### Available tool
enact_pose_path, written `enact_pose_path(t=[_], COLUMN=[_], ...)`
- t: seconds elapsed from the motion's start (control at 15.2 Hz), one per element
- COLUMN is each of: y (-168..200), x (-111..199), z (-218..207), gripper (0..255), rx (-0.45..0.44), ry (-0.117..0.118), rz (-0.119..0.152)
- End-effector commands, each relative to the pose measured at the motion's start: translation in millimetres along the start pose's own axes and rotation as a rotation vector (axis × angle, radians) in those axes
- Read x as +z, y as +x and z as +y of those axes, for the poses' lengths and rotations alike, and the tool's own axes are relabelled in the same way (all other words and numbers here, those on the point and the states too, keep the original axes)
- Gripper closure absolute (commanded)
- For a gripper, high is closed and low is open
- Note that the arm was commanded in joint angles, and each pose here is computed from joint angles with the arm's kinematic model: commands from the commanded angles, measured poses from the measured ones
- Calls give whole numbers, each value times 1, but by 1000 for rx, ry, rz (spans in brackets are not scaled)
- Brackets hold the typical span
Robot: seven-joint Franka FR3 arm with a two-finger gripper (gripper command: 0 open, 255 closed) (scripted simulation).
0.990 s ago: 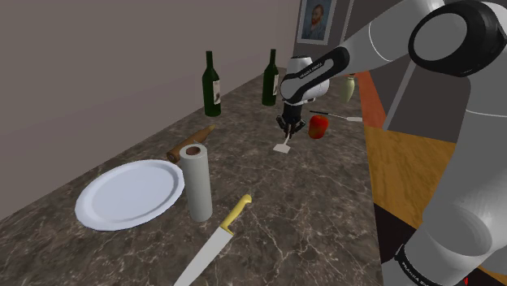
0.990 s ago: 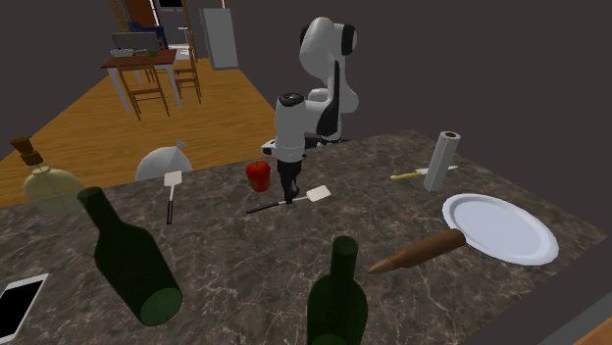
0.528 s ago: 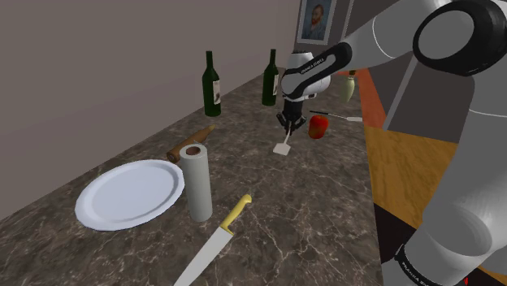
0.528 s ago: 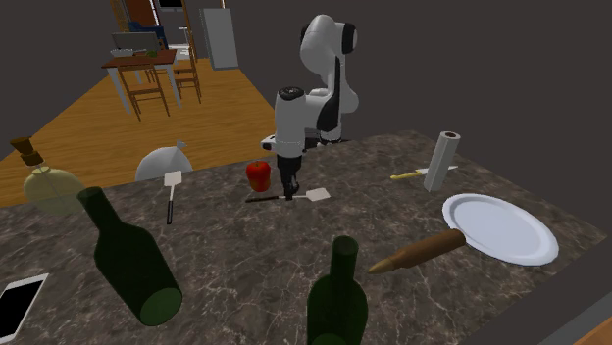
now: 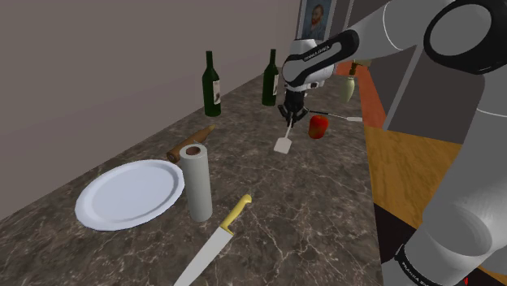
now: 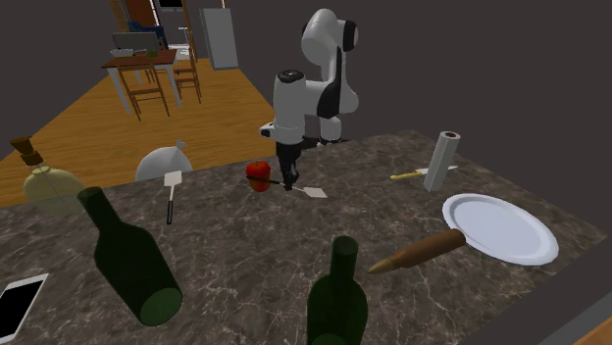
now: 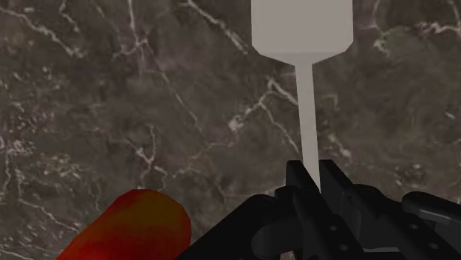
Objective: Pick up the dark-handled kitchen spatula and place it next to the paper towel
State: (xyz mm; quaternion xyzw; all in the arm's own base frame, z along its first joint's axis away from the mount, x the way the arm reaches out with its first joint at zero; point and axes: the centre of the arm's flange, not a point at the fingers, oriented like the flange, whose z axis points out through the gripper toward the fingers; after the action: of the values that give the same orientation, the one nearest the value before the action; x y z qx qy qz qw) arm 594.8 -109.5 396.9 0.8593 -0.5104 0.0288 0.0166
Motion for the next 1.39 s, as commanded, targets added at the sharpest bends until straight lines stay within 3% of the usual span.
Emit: enact_pose_path(t=[0.0,1.32], y=[1,8], x=[-10,-116], z=[-1,-1], gripper=[255,255], rx=[0,0], ry=[0,0], rz=[0,0])
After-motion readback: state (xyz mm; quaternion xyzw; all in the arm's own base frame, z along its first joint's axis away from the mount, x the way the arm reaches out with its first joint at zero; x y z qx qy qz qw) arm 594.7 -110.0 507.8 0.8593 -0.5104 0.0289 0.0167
